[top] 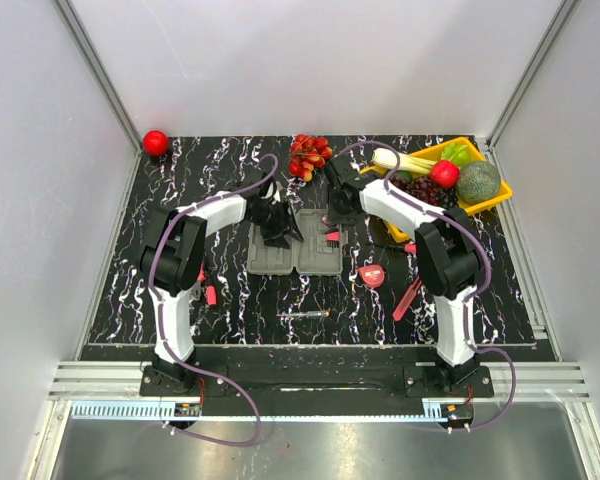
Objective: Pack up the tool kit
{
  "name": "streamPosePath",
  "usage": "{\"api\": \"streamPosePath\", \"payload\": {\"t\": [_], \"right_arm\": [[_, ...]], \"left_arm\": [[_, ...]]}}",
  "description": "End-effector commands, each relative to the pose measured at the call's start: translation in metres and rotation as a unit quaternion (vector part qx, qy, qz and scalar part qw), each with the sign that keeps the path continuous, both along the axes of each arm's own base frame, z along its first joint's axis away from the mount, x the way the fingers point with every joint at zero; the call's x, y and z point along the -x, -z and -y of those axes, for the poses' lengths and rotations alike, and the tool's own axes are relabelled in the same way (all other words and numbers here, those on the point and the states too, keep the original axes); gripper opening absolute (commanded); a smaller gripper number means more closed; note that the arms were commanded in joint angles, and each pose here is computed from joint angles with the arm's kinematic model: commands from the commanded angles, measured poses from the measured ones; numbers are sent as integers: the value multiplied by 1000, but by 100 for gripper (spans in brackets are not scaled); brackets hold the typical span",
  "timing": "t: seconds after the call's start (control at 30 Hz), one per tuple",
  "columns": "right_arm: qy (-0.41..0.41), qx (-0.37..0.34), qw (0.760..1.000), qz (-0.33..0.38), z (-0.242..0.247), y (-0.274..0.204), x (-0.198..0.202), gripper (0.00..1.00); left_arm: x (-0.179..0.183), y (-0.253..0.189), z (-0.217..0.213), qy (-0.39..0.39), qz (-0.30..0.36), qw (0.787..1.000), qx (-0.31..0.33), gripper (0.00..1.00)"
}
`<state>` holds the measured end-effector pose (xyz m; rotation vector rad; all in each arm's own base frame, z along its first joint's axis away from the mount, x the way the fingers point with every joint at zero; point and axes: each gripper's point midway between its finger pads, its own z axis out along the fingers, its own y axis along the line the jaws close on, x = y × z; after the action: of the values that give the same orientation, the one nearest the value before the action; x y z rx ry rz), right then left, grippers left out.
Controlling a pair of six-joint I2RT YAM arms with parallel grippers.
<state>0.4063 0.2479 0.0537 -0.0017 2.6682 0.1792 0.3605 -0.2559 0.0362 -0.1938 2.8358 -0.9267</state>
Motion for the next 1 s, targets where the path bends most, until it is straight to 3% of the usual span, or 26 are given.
{"api": "streamPosePath", "payload": {"t": [0.0, 0.13, 0.3, 0.37, 0.6, 0.97], "right_arm": [[13, -30, 993, 113, 4, -106, -16, 52], [4, -4, 994, 110, 27, -117, 9, 71], [-3, 42, 997, 61, 63, -99, 56, 92], [11, 61, 997, 35, 78, -86, 76, 99], [2, 79, 996, -36, 96, -45, 120, 99], [-50, 72, 992, -96, 82, 15, 128, 99]], "left_arm": [[-31, -70, 5, -3, 89, 996, 26, 59], [-42, -116, 8, 5, 139, 990, 38, 70], [-45, -156, -5, 2, 201, 979, 32, 99], [-45, -164, -19, -14, 219, 976, 17, 99], [-35, -147, -73, -78, 228, 970, -36, 99], [-15, -122, -82, -97, 206, 973, -28, 99]]}}
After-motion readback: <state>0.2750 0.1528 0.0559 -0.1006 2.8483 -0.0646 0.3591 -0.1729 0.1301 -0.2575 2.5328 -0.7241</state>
